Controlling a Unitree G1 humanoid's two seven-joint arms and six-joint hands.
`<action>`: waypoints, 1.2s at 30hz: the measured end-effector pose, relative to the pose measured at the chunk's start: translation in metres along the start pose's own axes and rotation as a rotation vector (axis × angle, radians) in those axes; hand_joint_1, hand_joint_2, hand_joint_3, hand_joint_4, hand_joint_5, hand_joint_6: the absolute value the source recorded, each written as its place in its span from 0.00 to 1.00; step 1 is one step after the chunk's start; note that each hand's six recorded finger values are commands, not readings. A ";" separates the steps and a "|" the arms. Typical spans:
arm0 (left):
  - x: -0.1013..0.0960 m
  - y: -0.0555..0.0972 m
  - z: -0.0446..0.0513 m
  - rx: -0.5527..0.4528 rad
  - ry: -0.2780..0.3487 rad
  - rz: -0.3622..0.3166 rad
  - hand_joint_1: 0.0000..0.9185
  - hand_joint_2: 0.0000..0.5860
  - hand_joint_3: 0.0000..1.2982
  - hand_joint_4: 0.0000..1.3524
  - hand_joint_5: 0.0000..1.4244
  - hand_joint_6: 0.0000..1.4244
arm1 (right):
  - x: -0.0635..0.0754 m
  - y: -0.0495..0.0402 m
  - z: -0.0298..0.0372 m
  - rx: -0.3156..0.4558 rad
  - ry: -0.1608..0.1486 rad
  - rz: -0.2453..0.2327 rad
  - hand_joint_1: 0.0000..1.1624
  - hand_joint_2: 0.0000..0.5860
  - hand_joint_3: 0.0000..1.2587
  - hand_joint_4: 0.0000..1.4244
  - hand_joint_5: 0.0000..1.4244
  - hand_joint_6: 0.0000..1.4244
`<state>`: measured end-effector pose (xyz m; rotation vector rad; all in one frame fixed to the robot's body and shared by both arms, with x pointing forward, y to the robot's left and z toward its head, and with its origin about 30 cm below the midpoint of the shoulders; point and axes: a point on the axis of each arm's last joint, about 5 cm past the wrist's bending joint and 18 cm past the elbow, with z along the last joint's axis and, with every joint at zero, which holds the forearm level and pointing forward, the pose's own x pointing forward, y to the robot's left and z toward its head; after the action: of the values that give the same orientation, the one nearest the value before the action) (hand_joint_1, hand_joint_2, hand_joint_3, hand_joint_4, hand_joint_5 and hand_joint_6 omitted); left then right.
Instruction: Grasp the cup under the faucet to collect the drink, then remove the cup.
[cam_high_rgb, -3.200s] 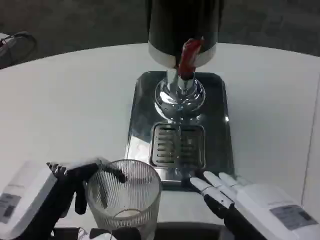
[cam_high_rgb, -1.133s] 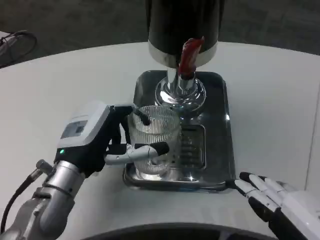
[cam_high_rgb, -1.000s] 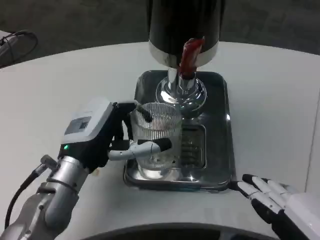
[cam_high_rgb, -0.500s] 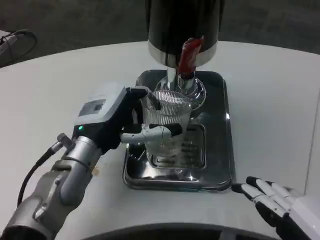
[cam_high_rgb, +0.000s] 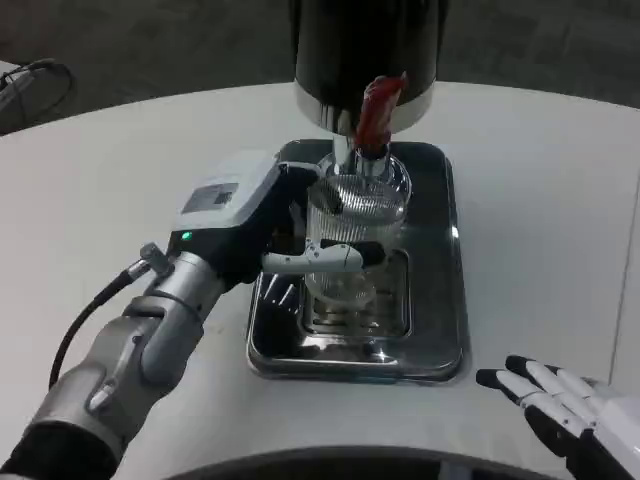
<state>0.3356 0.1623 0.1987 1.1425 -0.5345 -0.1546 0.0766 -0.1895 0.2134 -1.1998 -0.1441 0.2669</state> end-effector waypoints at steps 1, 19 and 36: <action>0.000 0.000 0.0000 0.000 0.001 -0.002 0.21 0.25 0.47 0.38 0.53 0.48 | 0.000 0.0000 0.0000 0.000 0.000 0.000 0.25 0.81 0.07 0.00 0.00 0.00; 0.002 0.009 -0.0051 -0.024 -0.003 -0.031 0.01 0.07 0.29 0.18 0.39 0.34 | 0.005 -0.0011 0.0020 0.001 -0.020 -0.009 0.24 0.79 0.09 0.00 0.00 0.01; -0.005 0.026 -0.0104 -0.084 -0.034 0.068 0.00 0.05 0.25 0.19 0.38 0.34 | 0.011 -0.0025 0.0024 0.000 -0.035 -0.017 0.24 0.79 0.10 0.00 0.00 0.01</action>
<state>0.3326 0.1835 0.2172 1.0403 -0.5913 -0.1369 0.0872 -0.1851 0.2162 -1.1939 -0.1849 0.2735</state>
